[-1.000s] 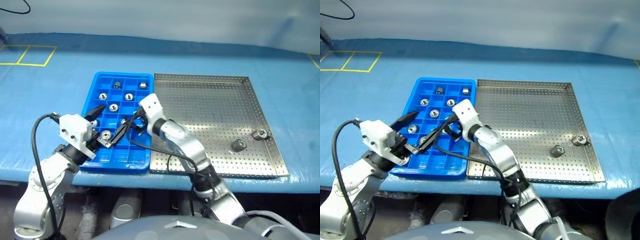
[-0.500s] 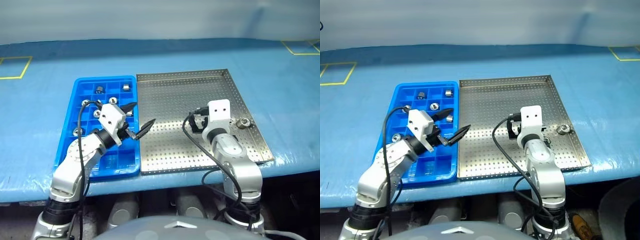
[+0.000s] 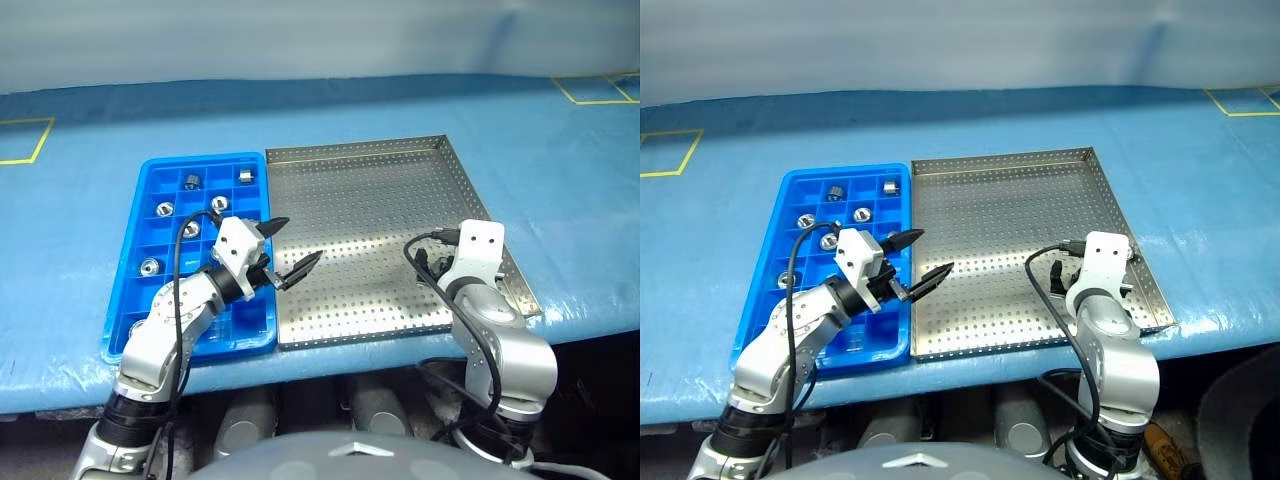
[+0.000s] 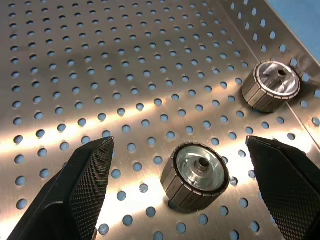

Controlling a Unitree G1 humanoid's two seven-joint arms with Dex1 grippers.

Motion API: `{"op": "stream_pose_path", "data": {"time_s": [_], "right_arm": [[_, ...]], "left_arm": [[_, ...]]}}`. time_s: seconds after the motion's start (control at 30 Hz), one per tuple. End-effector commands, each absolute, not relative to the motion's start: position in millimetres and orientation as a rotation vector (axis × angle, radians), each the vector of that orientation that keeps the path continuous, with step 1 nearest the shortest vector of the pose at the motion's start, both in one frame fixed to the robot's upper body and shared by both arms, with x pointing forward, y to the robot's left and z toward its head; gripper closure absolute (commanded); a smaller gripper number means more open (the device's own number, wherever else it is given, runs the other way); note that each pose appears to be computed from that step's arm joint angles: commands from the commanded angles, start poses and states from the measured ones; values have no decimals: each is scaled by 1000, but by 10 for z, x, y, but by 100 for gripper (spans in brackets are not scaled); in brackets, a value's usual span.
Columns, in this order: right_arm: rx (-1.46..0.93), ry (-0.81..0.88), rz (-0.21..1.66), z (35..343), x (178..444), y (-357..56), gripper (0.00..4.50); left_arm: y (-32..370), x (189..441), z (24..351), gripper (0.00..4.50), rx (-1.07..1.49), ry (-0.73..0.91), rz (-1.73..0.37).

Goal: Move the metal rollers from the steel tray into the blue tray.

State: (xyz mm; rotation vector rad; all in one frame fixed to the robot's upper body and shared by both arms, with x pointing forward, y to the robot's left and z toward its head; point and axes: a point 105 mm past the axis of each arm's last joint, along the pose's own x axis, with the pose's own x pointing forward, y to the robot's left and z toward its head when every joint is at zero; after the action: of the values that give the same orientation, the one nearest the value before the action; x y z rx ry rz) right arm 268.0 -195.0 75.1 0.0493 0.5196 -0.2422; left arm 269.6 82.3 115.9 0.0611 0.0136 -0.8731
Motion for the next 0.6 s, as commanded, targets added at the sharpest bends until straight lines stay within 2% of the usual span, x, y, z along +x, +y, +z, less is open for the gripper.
{"op": "stream_pose_path", "data": {"time_s": [0.03,0.43,0.53,0.6], "right_arm": [[88,506,-238,801,2658,-1957,2],[112,553,-266,633,2692,-2002,2],[107,555,-267,617,2701,-2001,62],[91,544,-258,633,2714,-1997,129]], "left_arm": [[833,2688,1212,0,61,-14,-876],[833,2669,1142,0,90,22,-898],[836,2666,1135,0,84,21,-895],[843,2668,1132,0,83,21,-892]]}}
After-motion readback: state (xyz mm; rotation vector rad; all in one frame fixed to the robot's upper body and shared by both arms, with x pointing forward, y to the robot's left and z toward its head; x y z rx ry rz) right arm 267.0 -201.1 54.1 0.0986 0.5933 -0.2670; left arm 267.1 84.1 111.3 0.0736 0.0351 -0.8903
